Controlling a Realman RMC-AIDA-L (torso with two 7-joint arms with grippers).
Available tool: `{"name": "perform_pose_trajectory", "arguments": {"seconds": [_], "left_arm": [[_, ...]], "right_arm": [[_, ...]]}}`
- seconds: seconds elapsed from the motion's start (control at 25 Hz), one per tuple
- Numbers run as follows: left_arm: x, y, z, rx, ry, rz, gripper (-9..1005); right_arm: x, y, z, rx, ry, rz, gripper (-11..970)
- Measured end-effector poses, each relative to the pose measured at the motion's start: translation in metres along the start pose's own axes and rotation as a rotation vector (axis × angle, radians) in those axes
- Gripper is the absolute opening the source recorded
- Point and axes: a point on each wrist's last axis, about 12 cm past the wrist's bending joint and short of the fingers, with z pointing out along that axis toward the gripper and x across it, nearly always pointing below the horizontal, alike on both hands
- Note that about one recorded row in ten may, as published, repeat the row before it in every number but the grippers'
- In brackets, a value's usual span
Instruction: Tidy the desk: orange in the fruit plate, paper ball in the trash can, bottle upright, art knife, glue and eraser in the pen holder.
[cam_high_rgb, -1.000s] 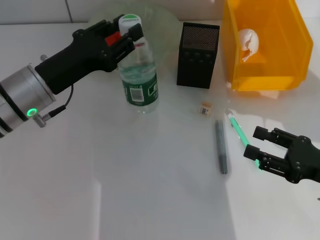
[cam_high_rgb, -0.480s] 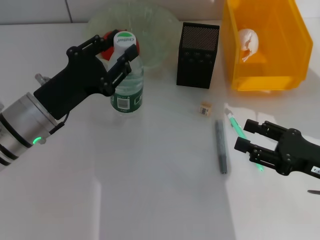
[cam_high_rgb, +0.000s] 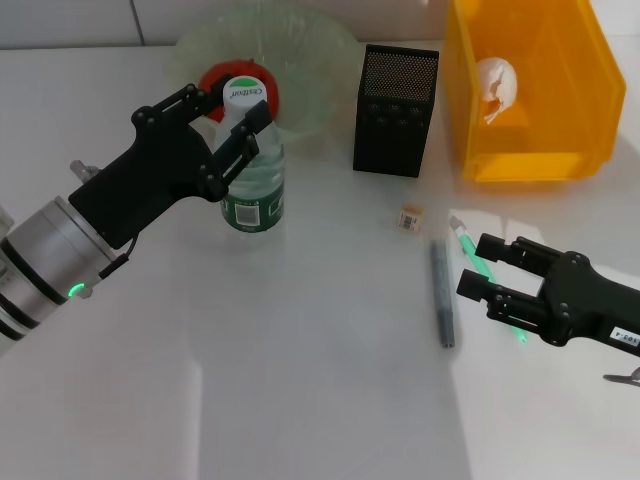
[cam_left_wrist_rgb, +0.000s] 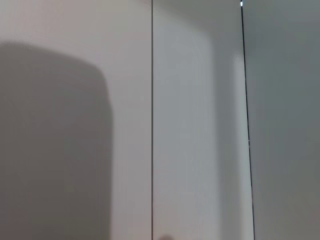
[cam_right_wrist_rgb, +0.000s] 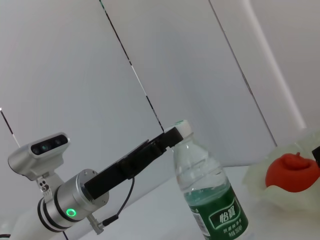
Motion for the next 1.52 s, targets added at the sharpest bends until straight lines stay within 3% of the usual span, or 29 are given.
{"name": "perform_pose_trajectory", "arguments": {"seconds": [0.76, 0.88, 0.96, 1.04, 1.2, 1.32, 1.36, 1.4, 1.44, 1.52], "left_arm": [[0.004, -0.005, -0.005, 0.005, 0.013, 0.01, 599], [0.004, -0.005, -0.006, 0.004, 0.006, 0.008, 684], [0.002, -0.006, -0.009, -0.001, -0.018, 0.005, 715], [-0.019, -0.006, -0.028, -0.006, -0.203, -0.1, 720], [-0.029, -0.003, -0.036, 0.016, -0.267, -0.16, 730], [-0.036, 0.008, -0.051, 0.072, -0.23, -0.208, 737], [-0.037, 0.01, -0.057, 0.158, -0.152, -0.207, 740], [-0.037, 0.01, -0.057, 0.158, -0.152, -0.207, 740], [-0.04, 0.012, -0.06, 0.277, -0.054, -0.2, 740], [-0.04, 0.011, -0.061, 0.336, -0.001, -0.199, 741]], "right_arm": [[0.004, 0.003, 0.002, -0.006, -0.006, 0.006, 708], [0.004, 0.003, 0.002, -0.005, -0.006, 0.005, 709], [0.004, 0.003, 0.0, -0.001, -0.016, 0.006, 709], [0.003, 0.004, -0.002, -0.001, -0.026, 0.005, 709], [-0.001, 0.004, -0.007, -0.005, -0.056, -0.003, 709], [-0.012, 0.003, -0.014, -0.015, -0.093, -0.024, 709], [-0.025, -0.001, -0.022, -0.014, -0.095, -0.028, 709], [-0.025, -0.001, -0.022, -0.014, -0.095, -0.028, 708], [-0.045, -0.007, -0.032, -0.012, -0.055, -0.009, 708], [-0.056, -0.01, -0.036, -0.012, -0.035, 0.002, 708]]}}
